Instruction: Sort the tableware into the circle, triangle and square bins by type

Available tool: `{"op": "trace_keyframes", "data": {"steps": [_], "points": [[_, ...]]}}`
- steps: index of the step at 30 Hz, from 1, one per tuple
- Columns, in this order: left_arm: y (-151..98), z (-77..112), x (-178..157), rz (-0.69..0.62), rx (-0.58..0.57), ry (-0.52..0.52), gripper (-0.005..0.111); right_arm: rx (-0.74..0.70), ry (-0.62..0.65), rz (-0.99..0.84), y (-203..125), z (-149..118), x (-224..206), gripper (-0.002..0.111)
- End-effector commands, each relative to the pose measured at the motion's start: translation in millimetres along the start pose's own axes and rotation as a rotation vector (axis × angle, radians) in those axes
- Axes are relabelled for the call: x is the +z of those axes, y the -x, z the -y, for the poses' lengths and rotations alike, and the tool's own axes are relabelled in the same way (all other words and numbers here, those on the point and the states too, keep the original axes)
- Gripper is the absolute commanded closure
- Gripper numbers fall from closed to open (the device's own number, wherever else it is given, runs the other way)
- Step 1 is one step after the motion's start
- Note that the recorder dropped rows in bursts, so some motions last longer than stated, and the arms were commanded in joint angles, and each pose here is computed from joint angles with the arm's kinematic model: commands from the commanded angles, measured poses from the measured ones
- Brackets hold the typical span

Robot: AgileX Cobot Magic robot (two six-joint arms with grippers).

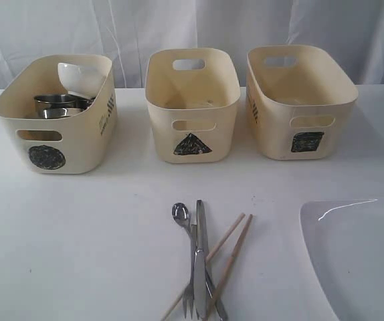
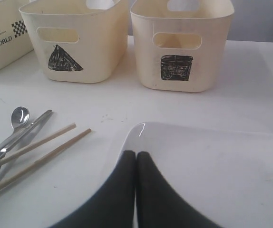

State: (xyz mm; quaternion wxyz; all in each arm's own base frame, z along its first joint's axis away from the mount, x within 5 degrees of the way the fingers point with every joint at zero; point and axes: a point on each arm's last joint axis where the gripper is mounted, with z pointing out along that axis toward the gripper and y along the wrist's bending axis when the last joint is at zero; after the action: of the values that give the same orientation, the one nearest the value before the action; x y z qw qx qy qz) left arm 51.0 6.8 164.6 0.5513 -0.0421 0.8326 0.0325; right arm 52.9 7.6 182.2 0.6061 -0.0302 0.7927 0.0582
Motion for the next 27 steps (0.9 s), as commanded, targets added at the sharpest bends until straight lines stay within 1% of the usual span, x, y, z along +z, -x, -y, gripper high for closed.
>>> {"op": "trace_keyframes", "data": {"steps": [1, 4, 7, 10, 15, 16, 17, 18, 19, 20, 21, 22, 23, 24, 25, 26, 27], "points": [[-4, 0.3, 1, -0.039, -0.014, -0.005, 0.107, -0.157, -0.029, 0.036, 3, 2, 0, 0.108], [-4, 0.3, 1, -0.039, -0.014, -0.005, 0.107, -0.154, -0.029, 0.078, 7, 2, 0, 0.108], [-4, 0.4, 1, -0.040, -0.015, -0.006, 0.107, -0.152, -0.025, 0.165, 15, 1, -1, 0.108], [-4, 0.5, 1, -0.040, -0.017, -0.007, 0.107, 0.011, 0.009, 0.349, 31, -1, -5, 0.108], [-4, 0.5, 1, -0.040, -0.017, -0.007, 0.107, 0.343, 0.107, 0.806, 65, 3, -28, 0.108], [-4, 0.5, 1, -0.040, -0.017, -0.007, 0.107, 0.422, 0.106, 0.900, 70, 8, -34, 0.108], [-4, 0.5, 1, -0.040, -0.014, -0.007, 0.107, 0.640, 0.088, 1.004, 73, 20, -41, 0.108], [-4, 0.5, 1, -0.040, -0.014, -0.007, 0.107, 0.777, 0.090, 1.043, 75, 26, -44, 0.108], [-4, 0.5, 0, -0.036, -0.014, -0.007, 0.107, 1.066, 0.182, 1.086, 85, 32, -52, 0.108], [-4, 0.5, 0, -0.036, -0.014, -0.007, 0.107, 1.162, 0.243, 1.081, 92, 31, -54, 0.108], [-4, 0.5, 0, -0.034, -0.014, -0.007, 0.107, 1.188, 0.253, 1.076, 110, 30, -53, 0.108], [-4, 0.5, 0, -0.034, -0.014, -0.007, 0.107, 1.185, 0.245, 1.066, 120, 29, -51, 0.108], [-4, 0.5, 0, -0.034, -0.014, -0.007, 0.107, 1.164, 0.224, 1.043, 142, 28, -44, 0.108], [-4, 0.5, 0, -0.034, -0.014, -0.007, 0.107, 1.160, 0.211, 1.039, 150, 28, -40, 0.108], [-4, 0.5, 0, -0.034, -0.014, -0.007, 0.107, 1.096, 0.176, 1.003, 172, 25, -23, 0.108], [-4, 0.5, 0, -0.034, -0.014, -0.007, 0.107, 0.903, 0.161, 0.971, 189, 18, -11, 0.108], [-4, 0.5, 0, -0.034, -0.014, -0.007, 0.107, 0.622, 0.197, 0.896, 205, 2, 5, 0.108]]}}
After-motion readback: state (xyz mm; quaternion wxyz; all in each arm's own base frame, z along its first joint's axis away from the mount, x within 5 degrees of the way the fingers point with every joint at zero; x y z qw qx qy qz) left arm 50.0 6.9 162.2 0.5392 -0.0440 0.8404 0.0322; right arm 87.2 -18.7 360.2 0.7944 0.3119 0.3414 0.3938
